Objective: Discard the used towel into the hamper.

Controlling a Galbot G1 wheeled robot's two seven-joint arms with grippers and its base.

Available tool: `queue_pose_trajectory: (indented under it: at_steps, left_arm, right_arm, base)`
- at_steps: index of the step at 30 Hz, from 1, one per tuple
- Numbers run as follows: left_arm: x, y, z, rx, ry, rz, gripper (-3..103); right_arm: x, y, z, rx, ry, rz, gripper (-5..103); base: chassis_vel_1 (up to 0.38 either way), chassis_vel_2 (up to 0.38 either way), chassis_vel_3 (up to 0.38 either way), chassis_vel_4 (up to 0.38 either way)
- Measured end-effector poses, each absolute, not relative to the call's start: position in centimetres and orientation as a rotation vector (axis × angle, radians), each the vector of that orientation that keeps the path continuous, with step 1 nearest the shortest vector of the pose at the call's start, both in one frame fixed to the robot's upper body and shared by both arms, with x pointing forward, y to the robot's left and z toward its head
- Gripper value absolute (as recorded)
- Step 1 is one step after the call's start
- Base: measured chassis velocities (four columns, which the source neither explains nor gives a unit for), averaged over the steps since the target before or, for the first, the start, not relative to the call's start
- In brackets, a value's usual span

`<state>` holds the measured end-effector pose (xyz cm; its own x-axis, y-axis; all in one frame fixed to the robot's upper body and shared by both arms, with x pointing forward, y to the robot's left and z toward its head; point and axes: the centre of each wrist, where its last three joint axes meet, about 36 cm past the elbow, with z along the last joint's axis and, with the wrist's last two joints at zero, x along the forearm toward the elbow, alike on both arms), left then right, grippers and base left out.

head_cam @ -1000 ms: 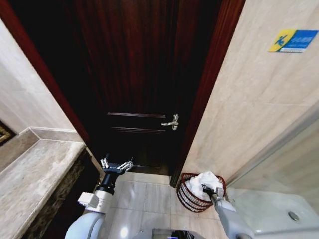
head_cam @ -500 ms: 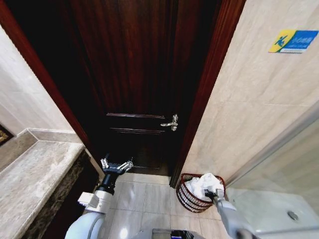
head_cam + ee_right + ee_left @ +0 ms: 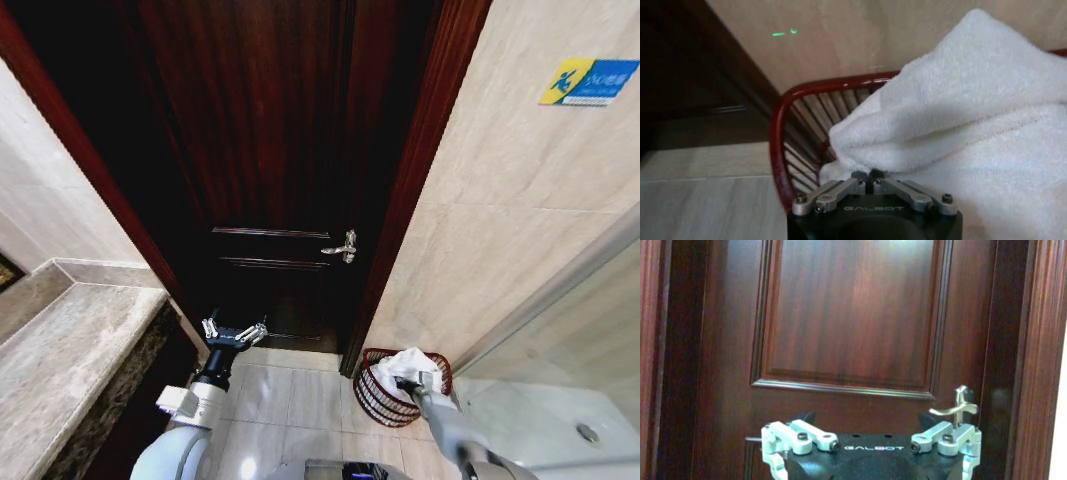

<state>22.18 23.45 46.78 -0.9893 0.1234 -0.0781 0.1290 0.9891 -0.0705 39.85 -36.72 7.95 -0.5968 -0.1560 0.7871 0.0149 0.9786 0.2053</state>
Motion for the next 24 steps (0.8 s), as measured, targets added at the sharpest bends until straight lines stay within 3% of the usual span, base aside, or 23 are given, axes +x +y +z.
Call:
queue_pose_trajectory:
  at_steps: [6,10,12,14,16,17,21,24]
  left_arm:
    - [22.2,23.5,46.8,0.194,3.060,-0.116,99]
    - [22.2,23.5,46.8,0.194,3.060,-0.116,99]
    - [22.2,23.5,46.8,0.195,3.060,-0.116,99]
    - [22.2,23.5,46.8,0.195,3.060,-0.116,99]
    - [22.2,23.5,46.8,0.194,3.060,-0.116,99]
    - [22.2,23.5,46.8,0.194,3.060,-0.116,99]
    - [22.2,23.5,46.8,0.194,3.060,-0.116,99]
    - [22.2,23.5,46.8,0.194,3.060,-0.116,99]
  right_arm:
    - [38.0,-36.7,7.5,0.122,-2.250,-0.235,0]
    - [35.7,-38.4,8.0,0.253,-2.375,-0.131,16]
    - [35.3,-38.6,8.3,0.270,-2.390,-0.114,16]
    - [34.6,-39.1,8.9,0.339,-2.446,-0.058,21]
    - [33.3,-40.4,9.2,0.484,-2.561,0.129,37]
    - [32.9,-40.8,9.3,0.515,-2.592,0.184,37]
    - [32.2,-41.8,10.5,0.553,-2.668,0.296,49]
    - [31.7,-42.9,11.3,0.476,-2.734,0.346,66]
  base:
    - [0.000,0.000,0.000,0.000]
    - [0.000,0.000,0.000,0.000]
    - [0.000,0.000,0.000,0.000]
    - [0.000,0.000,0.000,0.000]
    - [0.000,0.000,0.000,0.000]
    - [0.000,0.000,0.000,0.000]
    - [0.000,0.000,0.000,0.000]
    - [0.000,0.000,0.000,0.000]
